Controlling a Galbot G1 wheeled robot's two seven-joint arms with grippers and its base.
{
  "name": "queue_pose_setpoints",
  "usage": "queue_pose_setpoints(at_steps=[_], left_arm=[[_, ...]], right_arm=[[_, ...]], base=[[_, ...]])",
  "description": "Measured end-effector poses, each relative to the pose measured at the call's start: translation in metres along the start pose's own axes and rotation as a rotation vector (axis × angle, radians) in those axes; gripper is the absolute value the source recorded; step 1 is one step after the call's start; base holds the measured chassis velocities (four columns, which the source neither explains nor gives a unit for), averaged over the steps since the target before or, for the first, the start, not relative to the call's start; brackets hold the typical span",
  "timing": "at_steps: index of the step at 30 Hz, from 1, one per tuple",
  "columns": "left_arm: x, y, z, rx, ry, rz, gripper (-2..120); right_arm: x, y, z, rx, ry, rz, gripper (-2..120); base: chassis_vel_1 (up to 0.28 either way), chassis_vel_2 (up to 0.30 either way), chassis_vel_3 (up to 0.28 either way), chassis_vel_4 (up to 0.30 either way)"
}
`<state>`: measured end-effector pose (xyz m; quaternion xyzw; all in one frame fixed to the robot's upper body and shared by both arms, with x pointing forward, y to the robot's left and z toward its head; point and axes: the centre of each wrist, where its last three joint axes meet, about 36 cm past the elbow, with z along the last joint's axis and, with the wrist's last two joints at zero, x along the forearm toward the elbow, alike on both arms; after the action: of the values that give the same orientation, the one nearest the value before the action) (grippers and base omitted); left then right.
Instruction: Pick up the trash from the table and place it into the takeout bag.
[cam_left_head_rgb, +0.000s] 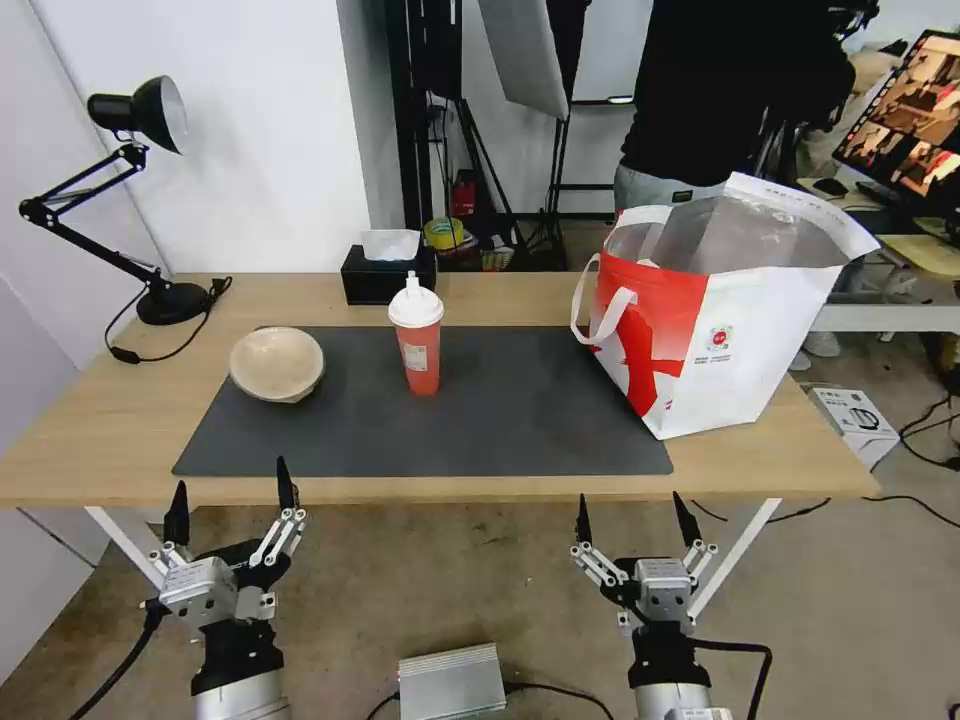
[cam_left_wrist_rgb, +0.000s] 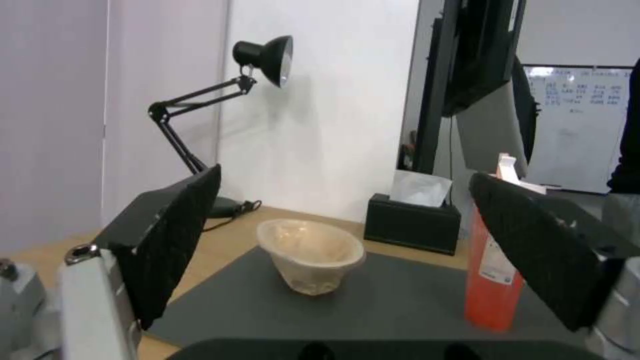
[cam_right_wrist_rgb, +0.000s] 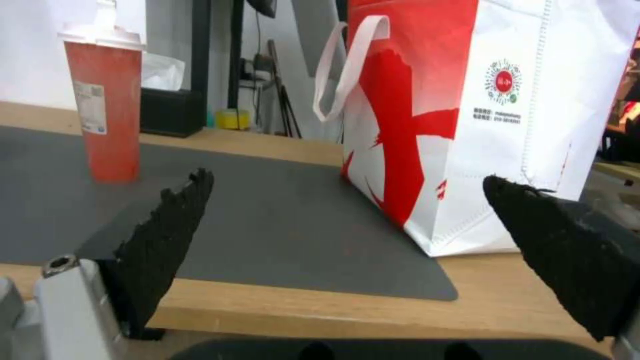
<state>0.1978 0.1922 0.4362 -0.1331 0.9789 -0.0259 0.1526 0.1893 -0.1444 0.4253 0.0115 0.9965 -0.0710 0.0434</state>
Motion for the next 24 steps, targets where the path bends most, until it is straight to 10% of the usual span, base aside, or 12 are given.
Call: queue_pose_setpoints(at_steps=[24], left_arm=[[0.001, 0.000, 0.002, -0.003, 0.006, -0.001, 100]], right_arm=[[-0.106, -0.060, -0.043, -0.189, -0.292, -0.497, 100]], base=[[0.000, 0.000, 0.000, 0.000]])
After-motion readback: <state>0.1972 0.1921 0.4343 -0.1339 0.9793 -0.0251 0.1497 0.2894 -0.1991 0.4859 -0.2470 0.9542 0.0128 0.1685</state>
